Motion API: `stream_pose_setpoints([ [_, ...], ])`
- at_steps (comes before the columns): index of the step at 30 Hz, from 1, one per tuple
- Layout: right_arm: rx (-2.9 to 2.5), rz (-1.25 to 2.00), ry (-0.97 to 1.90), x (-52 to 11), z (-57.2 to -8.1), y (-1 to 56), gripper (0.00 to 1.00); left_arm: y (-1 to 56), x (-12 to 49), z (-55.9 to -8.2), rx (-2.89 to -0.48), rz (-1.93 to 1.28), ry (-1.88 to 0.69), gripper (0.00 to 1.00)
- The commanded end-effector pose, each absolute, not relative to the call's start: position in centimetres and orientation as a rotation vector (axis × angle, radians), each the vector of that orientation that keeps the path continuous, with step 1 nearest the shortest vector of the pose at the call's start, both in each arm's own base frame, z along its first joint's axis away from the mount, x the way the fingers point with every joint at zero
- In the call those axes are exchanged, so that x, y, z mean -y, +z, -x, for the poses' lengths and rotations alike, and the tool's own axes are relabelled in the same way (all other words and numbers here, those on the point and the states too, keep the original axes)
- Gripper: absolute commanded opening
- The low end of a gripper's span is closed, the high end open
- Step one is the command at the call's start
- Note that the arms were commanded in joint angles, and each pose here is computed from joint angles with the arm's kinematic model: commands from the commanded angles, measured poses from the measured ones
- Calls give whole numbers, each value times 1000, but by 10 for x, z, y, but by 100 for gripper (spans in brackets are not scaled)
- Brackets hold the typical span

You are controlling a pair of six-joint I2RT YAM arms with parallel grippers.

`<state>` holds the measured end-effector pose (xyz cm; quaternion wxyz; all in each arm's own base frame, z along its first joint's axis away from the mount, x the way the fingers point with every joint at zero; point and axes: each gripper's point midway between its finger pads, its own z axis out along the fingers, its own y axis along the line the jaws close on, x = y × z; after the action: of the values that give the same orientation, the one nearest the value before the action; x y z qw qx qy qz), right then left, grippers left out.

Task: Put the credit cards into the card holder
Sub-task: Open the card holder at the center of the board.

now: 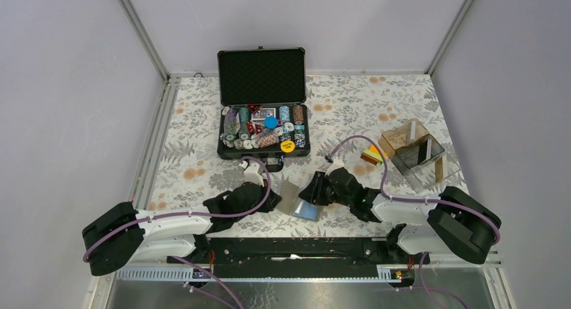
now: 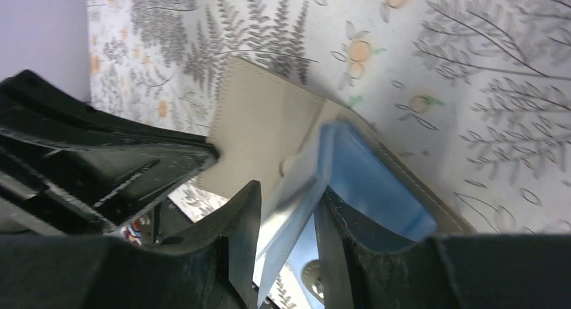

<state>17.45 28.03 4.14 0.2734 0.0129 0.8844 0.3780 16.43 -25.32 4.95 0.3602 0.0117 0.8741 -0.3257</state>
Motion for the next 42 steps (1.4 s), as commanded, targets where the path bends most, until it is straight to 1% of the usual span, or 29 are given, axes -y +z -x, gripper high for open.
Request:
stream_pose_setpoints([
  [1,-2245,62,1173,-312,-184,81,41,52,257,-164,-2246,-49,-846,0],
  [8,-2250,81,1207,-326,-188,77,42,57,259,-166,-2239,-68,-837,0],
  [9,-2255,74,1202,-327,-189,75,43,58,259,-167,-2235,-68,-840,2],
  [12,-2287,47,1142,-325,-195,61,43,63,255,-168,-2221,-54,-829,16],
  [13,-2302,42,1124,-324,-196,55,43,64,252,-169,-2215,-48,-823,24],
  [16,-2323,32,1118,-327,-197,46,44,70,245,-169,-2185,-35,-823,39],
  [19,-2348,30,1120,-331,-198,39,46,76,241,-165,-2153,-50,-853,50],
  [23,-2358,28,1135,-336,-198,36,53,85,243,-161,-2115,-102,-900,70],
  [26,-2355,33,1137,-340,-200,38,59,85,246,-160,-2120,-138,-892,79],
  [30,-2352,39,1130,-344,-203,42,62,82,251,-162,-2137,-149,-888,83],
  [33,-2344,43,1135,-347,-205,45,63,79,253,-164,-2149,-140,-869,86],
  [37,-2340,42,1132,-348,-206,48,63,68,250,-170,-2186,-99,-807,86],
  [39,-2339,40,1132,-348,-207,49,63,61,245,-172,-2208,-54,-774,82],
  [42,-2330,45,1136,-349,-208,53,63,56,244,-171,-2221,-30,-770,73],
])
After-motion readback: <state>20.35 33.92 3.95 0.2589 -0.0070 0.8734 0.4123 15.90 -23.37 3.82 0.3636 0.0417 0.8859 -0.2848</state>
